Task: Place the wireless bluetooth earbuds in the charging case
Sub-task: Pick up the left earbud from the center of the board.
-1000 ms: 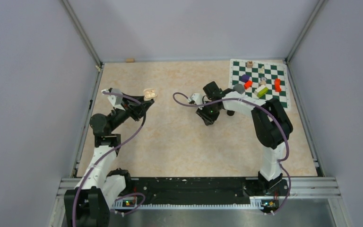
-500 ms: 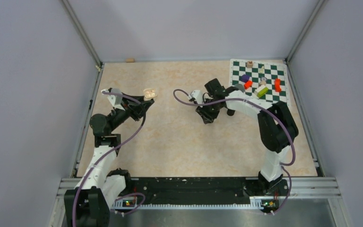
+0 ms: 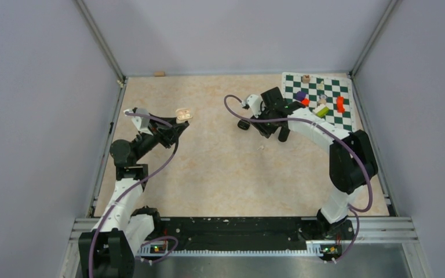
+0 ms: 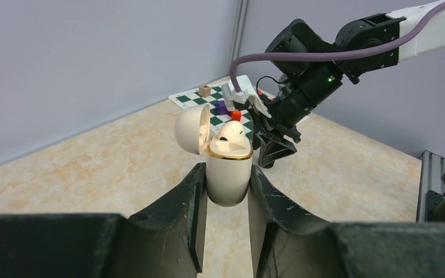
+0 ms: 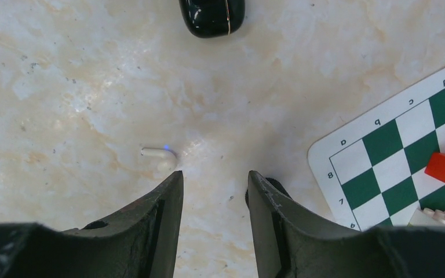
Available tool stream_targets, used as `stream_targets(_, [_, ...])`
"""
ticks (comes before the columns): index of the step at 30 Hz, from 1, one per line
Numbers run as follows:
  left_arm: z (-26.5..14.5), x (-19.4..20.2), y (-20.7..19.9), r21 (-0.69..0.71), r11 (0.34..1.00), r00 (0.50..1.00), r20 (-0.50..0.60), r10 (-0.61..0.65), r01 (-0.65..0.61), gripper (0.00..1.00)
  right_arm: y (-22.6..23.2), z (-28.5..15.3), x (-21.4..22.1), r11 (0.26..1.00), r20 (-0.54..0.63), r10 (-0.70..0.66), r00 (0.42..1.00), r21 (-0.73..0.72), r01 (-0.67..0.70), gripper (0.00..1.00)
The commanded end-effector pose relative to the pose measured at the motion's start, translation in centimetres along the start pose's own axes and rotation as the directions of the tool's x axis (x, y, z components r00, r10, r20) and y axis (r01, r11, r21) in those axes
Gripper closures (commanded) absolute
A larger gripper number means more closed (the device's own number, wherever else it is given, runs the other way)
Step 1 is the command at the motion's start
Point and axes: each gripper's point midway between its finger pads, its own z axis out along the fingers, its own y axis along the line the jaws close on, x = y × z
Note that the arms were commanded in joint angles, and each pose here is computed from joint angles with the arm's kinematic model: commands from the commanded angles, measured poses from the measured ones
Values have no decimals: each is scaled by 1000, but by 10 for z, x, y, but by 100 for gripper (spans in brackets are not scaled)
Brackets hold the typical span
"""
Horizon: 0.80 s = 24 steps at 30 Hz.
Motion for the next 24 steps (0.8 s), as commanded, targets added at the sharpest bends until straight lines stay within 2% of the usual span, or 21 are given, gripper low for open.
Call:
stream_targets(1, [0,-10,-2,4,999,999,38,35,-36,100,-10,1,4,998,-38,26,999,51,-24,56])
stream_targets(7, [0,-9,-1,1,999,999,37,33,-33,100,-15,8,11,993,-78,86,993,86,-79,59])
stream_targets(14, [0,-10,-2,4,999,999,37,33,-33,100,6,24,18,989,-112,145,983,-8,-147,63])
stream_targets(24, [1,-9,-2,9,1000,999,38,29,-29,100,23,34,23,982,-142,152,978,-91,-166,63])
